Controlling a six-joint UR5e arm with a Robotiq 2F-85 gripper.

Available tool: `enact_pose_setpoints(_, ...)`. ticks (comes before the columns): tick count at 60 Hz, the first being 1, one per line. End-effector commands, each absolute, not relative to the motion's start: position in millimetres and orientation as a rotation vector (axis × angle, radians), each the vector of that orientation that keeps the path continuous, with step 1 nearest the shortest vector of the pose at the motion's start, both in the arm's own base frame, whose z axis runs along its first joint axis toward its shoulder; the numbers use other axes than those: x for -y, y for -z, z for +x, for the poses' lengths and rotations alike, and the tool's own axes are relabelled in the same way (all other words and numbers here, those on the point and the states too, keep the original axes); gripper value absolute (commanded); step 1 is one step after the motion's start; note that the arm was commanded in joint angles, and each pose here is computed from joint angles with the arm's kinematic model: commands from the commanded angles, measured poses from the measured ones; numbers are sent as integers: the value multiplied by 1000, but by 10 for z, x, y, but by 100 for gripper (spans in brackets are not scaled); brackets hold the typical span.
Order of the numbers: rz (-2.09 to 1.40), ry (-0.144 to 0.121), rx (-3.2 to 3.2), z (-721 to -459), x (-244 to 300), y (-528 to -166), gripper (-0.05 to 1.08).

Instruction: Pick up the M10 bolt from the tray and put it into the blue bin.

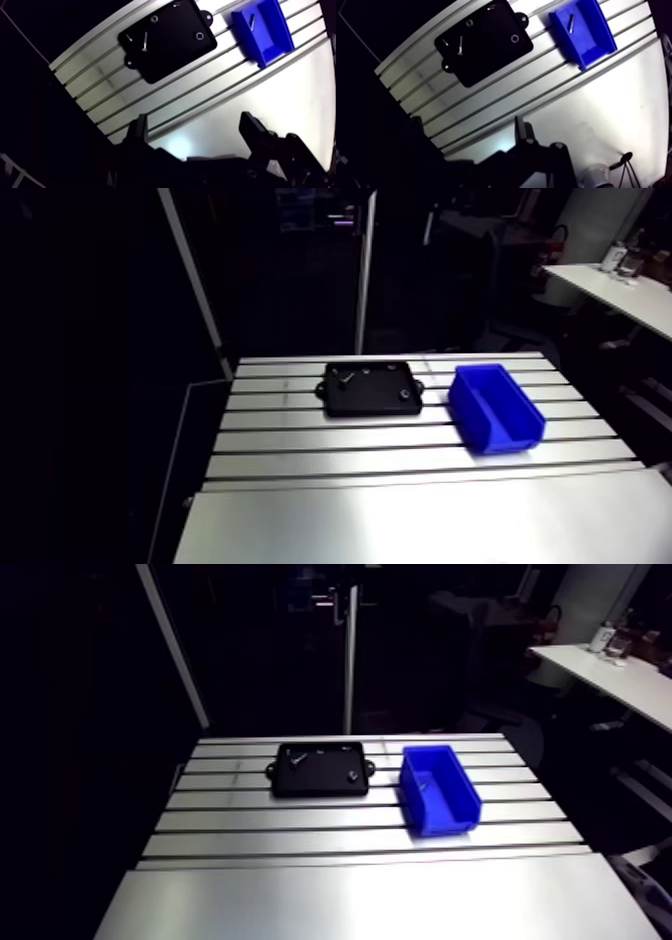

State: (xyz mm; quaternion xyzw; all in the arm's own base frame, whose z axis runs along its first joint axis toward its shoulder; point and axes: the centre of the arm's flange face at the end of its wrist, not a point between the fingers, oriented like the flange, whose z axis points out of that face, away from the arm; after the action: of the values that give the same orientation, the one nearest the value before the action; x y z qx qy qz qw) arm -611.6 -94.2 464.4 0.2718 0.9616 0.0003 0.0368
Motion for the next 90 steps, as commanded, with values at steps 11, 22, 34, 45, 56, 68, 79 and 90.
enact_pose_setpoints(11, 1013, -5, -2918, -6372, 1219, -4238, 1)
enact_pose_setpoints(22, 1083, -33, -2858, -6462, 1311, -3948, 1)
enact_pose_setpoints(34, 1086, -20, -2882, -6525, 1353, -3742, 1)
enact_pose_setpoints(45, 1090, -11, -2900, -6582, 1362, -3499, 1)
enact_pose_setpoints(56, 1079, -17, -2895, -6613, 1401, -3235, 1)
enact_pose_setpoints(68, 1085, -4, -2921, -6635, 1411, -3086, 11)
enact_pose_setpoints(79, 1085, -3, -2922, -6633, 1411, -2881, 31)
enact_pose_setpoints(90, 1078, -16, -2897, -6615, 1412, -2677, 38)
